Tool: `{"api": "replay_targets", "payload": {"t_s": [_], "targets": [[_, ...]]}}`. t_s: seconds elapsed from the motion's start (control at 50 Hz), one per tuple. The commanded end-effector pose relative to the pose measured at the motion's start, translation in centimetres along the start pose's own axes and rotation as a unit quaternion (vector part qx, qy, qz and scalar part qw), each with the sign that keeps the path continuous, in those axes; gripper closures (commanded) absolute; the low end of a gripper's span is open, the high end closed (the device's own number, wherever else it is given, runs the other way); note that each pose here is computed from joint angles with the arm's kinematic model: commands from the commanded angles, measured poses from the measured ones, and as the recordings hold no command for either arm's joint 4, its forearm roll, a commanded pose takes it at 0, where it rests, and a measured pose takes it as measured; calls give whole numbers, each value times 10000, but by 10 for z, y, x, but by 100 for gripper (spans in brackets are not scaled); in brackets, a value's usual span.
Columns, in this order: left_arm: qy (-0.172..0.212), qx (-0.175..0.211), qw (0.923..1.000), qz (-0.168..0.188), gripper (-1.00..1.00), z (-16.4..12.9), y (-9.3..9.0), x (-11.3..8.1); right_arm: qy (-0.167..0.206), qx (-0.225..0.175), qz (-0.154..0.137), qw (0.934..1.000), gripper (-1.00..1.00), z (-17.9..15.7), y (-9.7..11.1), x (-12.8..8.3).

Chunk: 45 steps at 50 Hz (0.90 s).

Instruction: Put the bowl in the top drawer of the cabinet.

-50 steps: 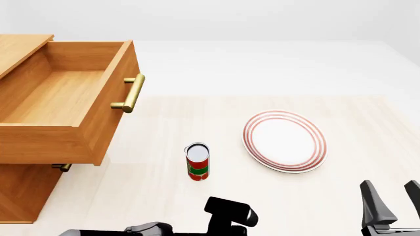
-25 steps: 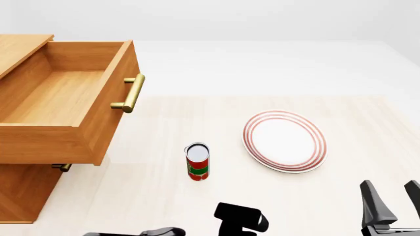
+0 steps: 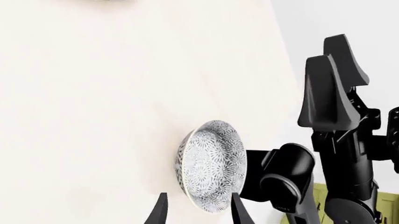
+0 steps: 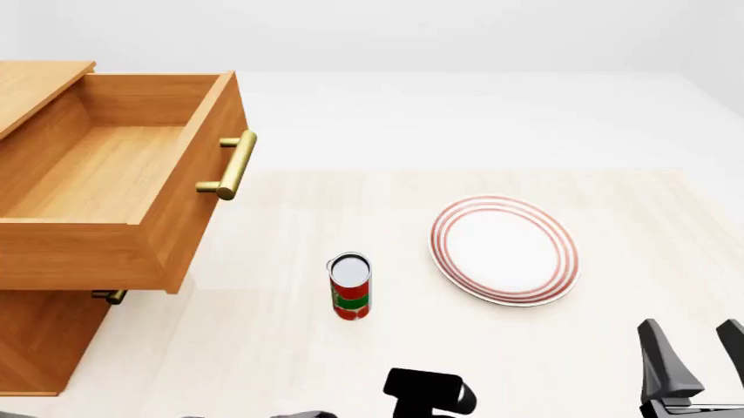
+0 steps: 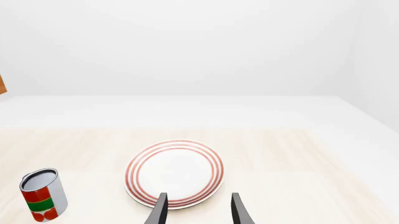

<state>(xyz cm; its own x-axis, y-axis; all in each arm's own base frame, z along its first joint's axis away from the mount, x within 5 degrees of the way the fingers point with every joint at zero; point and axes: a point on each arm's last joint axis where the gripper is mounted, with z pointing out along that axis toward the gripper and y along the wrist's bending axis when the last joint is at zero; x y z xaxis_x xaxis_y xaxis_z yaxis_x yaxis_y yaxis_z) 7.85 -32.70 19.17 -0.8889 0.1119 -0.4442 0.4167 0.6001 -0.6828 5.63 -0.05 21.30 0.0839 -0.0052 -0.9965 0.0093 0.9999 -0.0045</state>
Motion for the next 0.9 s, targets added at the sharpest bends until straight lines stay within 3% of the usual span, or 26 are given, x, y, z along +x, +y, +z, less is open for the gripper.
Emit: {"api": "replay_targets", "payload": {"t_s": [0.02, 0.9], "targets": [[-27, -72, 9998, -173, -100, 9, 11, 1, -4, -11, 7, 10000, -100, 0, 0, 0], [-33, -147, 9996, -255, -100, 31, 20, 2, -2, -12, 7, 10000, -100, 0, 0, 0]]}}
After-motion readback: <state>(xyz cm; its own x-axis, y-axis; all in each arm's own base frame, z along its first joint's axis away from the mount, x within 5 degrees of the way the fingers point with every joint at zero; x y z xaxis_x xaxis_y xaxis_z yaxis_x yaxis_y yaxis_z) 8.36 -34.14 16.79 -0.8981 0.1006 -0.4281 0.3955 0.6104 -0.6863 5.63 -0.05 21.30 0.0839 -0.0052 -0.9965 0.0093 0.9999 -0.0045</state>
